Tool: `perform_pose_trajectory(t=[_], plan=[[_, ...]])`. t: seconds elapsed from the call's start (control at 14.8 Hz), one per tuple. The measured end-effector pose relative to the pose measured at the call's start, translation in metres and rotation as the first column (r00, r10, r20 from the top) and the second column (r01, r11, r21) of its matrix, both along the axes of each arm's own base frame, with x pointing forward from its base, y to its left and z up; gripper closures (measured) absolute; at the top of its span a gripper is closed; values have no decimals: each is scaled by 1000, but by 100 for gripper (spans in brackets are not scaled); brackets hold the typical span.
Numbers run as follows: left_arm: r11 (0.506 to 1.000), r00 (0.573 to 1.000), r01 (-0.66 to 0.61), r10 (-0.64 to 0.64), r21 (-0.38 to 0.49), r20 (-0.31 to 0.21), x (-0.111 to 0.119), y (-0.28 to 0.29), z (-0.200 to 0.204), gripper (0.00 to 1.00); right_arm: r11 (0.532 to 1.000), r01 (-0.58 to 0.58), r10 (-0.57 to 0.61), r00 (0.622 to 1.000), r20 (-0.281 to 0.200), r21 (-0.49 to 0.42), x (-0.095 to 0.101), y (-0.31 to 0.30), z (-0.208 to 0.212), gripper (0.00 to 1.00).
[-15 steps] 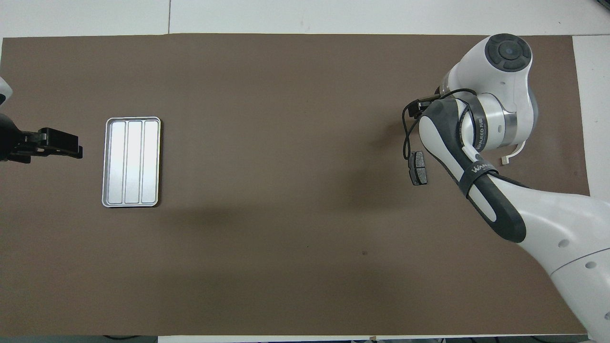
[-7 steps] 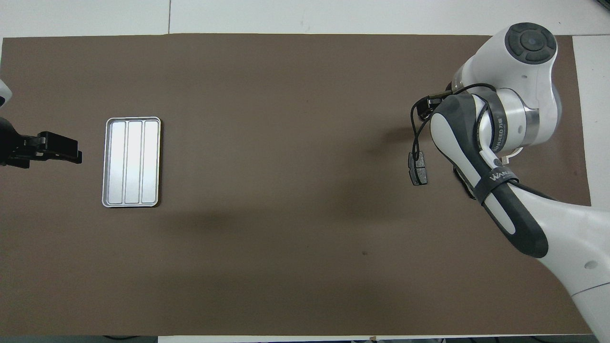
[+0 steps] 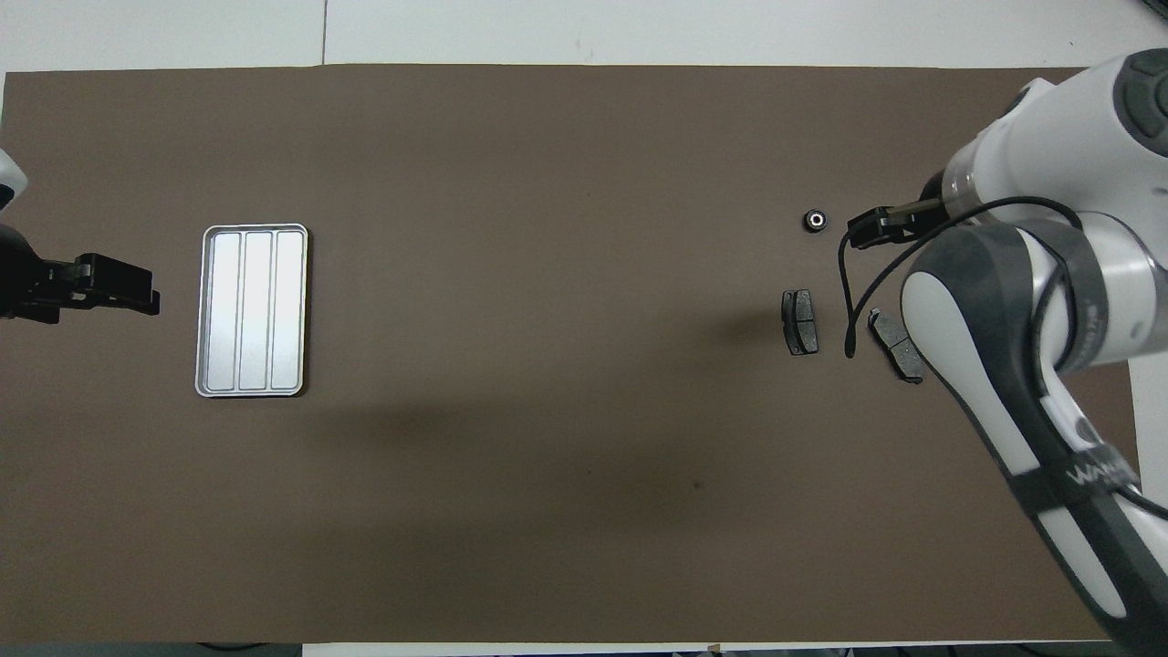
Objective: Place bearing gear from tray to pile
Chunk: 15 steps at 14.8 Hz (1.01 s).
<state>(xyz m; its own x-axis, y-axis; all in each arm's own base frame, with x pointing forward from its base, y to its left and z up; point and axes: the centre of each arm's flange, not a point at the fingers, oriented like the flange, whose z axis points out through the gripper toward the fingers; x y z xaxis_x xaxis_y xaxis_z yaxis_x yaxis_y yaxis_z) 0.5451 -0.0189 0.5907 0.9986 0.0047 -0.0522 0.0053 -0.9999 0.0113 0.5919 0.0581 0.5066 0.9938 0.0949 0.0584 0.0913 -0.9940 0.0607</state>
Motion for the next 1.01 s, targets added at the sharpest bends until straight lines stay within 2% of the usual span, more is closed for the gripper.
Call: perform_pose_trajectory(t=[0.2,0.4,0.61,0.88,1.01], plan=[[1000,1000,0,0,0,0,0,0,0,0,1000,13,-13,1000,-2,2,-48,-8,55,0],[1000,1000,0,0,0,0,0,0,0,0,997,37,-38,999,4,67,-74,-11,93,0],[1000,1000,0,0,0,1,0,0,0,0,988,99,-96,995,-31,118,-85,-9,115,0],[1000,1000,1,-1,0,2,0,0,1,0,982,147,-138,987,-86,115,-92,-12,125,0],[1000,1000,1,-1,0,3,0,0,1,0,983,150,-141,986,-93,106,-92,-14,123,0]])
